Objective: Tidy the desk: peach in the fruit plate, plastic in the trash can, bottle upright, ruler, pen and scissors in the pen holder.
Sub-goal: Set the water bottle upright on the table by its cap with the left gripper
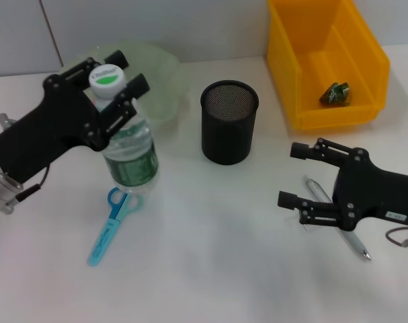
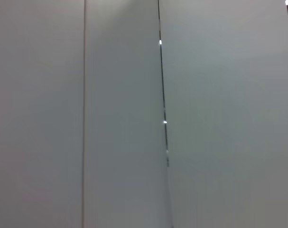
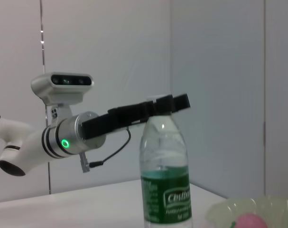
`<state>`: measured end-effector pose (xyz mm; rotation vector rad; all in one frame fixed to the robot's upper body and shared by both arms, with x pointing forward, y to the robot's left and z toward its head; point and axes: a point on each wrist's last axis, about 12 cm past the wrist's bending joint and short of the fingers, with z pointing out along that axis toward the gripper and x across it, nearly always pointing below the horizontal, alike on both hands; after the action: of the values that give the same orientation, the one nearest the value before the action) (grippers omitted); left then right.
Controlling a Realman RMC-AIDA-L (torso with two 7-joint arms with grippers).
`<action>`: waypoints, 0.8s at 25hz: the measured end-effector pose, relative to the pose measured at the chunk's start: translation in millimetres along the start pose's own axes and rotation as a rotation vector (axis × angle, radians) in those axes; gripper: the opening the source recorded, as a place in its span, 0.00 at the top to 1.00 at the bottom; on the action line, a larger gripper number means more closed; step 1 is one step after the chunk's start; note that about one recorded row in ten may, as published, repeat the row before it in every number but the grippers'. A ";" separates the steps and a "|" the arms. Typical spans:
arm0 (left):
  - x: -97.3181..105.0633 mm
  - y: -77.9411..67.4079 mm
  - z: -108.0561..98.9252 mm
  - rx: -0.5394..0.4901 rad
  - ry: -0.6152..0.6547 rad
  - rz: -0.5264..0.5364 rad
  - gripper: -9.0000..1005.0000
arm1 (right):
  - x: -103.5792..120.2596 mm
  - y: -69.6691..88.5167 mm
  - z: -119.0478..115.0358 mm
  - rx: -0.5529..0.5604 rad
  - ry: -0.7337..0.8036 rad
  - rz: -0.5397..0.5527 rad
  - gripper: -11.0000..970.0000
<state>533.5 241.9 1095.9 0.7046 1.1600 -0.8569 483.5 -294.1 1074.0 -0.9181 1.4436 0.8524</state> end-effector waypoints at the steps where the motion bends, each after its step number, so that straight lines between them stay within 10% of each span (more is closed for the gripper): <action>1: -0.3 0.8 -1.1 -0.010 -0.003 0.011 0.56 | 1.3 1.2 -1.9 0.005 0.001 0.005 0.14; 20: 10.1 23.2 -9.3 -0.230 0.084 0.111 0.56 | 18.6 7.3 -5.1 0.042 0.050 0.004 0.14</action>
<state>550.7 259.3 1084.7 0.6138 1.2597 -0.5946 474.2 -296.7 1055.8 -0.9106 1.5012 0.8035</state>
